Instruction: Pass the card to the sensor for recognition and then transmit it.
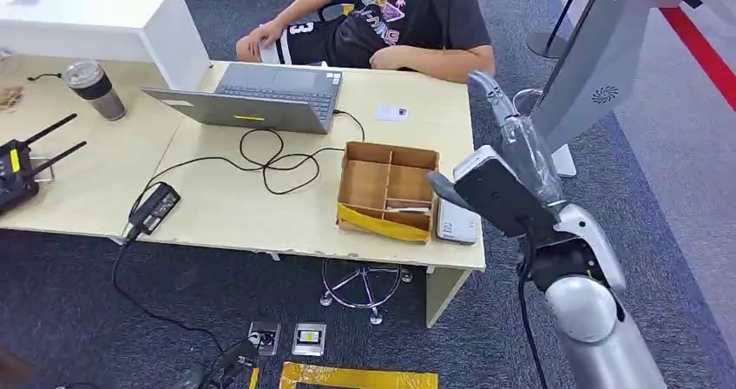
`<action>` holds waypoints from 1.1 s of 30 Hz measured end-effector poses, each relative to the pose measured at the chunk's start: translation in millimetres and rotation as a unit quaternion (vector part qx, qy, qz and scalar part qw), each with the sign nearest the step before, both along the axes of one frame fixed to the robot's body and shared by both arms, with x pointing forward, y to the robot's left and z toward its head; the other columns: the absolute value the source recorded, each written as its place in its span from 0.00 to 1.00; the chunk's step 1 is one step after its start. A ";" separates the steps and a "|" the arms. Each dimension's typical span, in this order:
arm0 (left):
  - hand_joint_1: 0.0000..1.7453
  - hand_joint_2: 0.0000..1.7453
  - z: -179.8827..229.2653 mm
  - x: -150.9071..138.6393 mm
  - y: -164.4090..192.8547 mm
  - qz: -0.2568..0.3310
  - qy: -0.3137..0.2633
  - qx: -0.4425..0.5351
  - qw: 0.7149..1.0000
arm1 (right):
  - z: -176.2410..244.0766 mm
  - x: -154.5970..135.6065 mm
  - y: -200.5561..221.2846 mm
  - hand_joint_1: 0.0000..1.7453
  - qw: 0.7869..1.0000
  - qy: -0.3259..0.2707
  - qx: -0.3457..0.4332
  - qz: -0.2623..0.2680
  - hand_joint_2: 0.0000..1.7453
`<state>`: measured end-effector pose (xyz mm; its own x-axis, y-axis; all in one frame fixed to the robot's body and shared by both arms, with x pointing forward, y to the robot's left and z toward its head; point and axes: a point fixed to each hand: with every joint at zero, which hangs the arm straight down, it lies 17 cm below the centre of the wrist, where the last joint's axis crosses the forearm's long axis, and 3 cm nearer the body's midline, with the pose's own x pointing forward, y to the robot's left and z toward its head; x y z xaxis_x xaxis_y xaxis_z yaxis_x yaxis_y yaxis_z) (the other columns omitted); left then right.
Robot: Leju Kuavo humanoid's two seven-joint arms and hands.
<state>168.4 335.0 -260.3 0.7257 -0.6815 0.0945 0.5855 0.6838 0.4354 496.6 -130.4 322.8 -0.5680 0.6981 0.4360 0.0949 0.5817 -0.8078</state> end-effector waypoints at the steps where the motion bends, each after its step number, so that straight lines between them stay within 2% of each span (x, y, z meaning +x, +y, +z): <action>1: 0.00 1.00 0.0 -0.1 0.0 0.000 0.000 0.000 1.000 | -3.3 -1.1 1.2 0.00 1.000 0.002 -0.001 0.001 1.00; 15: 0.00 1.00 0.2 -0.4 2.4 0.014 -0.004 0.001 1.000 | -46.0 -14.1 18.3 0.00 0.999 0.037 -0.018 0.010 1.00; 25: 0.00 1.00 3.2 10.7 1.2 0.011 -0.007 0.002 1.000 | -102.6 -25.1 67.9 0.00 0.994 0.027 -0.109 0.016 1.00; 28: 0.00 1.00 4.3 14.6 -0.1 0.009 -0.009 0.001 1.000 | -129.4 -26.2 80.4 0.00 0.991 0.051 -0.118 0.026 1.00; 33: 0.00 1.00 4.7 15.9 -0.5 0.006 -0.009 0.002 1.000 | -148.8 -25.2 89.1 0.00 0.989 0.069 -0.127 0.032 1.00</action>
<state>184.4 334.6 -255.7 0.7320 -0.6731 0.1053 0.5691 0.6891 0.4486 471.4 -41.3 174.0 -0.5621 0.7595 0.3274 -0.0573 0.3592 -0.9315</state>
